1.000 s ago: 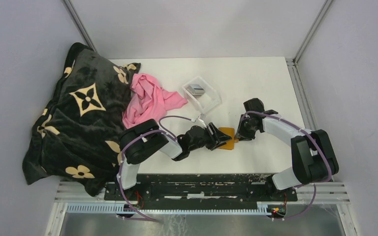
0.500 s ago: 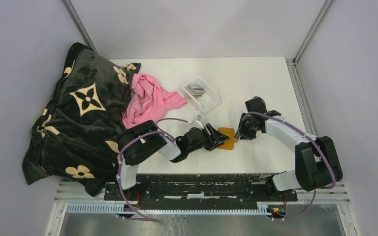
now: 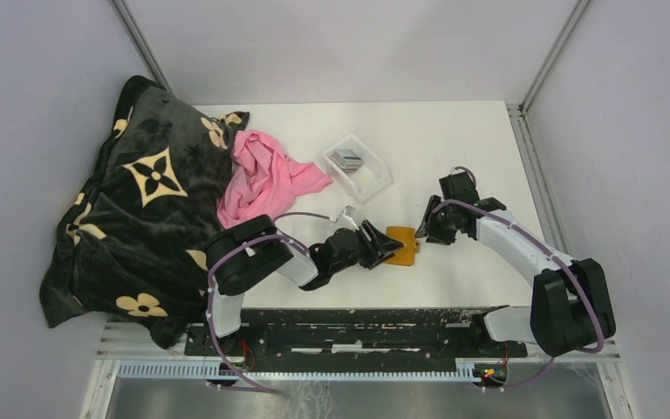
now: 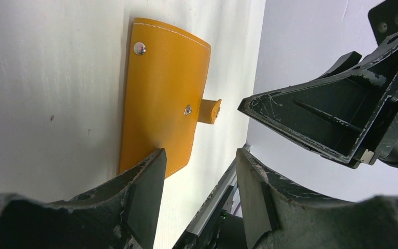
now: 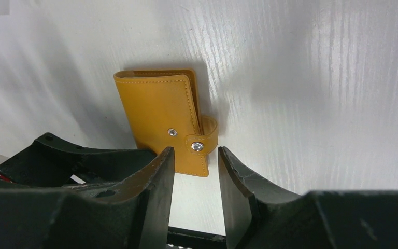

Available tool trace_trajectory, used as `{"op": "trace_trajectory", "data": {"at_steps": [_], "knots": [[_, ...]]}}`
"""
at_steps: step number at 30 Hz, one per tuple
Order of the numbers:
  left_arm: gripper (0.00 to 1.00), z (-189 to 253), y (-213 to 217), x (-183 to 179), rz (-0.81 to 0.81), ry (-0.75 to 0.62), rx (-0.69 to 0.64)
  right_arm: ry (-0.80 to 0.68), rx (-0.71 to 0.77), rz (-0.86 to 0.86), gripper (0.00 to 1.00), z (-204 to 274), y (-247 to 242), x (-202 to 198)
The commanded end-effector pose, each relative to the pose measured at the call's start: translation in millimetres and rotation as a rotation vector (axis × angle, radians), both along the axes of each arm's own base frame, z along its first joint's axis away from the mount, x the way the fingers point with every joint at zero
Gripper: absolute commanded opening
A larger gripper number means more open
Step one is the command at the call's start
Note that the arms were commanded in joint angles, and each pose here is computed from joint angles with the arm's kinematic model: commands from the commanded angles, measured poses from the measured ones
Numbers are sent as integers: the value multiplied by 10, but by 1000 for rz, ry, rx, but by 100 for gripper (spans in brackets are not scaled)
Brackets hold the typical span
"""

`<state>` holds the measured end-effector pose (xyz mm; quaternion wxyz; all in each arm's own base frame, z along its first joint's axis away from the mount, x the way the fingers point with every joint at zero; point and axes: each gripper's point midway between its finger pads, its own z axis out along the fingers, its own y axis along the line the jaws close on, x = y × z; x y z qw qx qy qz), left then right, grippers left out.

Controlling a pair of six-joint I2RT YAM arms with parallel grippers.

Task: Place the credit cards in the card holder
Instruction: Close the card holder at the center of the board.

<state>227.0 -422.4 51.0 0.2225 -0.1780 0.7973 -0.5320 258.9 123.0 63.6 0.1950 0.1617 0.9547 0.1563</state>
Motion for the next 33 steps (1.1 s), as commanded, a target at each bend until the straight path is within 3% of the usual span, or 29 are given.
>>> {"op": "trace_trajectory", "data": {"at_steps": [1, 12, 17, 23, 28, 33], "knots": [[60, -180, 172, 2, 58, 44, 93, -39, 2, -30, 43, 108, -11, 87], [58, -369, 255, -54, 75, 114, 164, -127, -163, 17, 47, 355, -79, 302], [58, -423, 308, -76, 91, 127, 185, -98, -240, 13, 47, 317, -99, 256], [58, -420, 347, -78, 101, 122, 187, -84, -328, -54, 29, 192, -317, 68], [58, -386, 316, -57, 90, 102, 190, -11, -320, -44, 14, -50, -288, -35], [58, -378, 304, -55, 78, 89, 203, 34, -286, -26, 9, -234, -198, -55]]}}
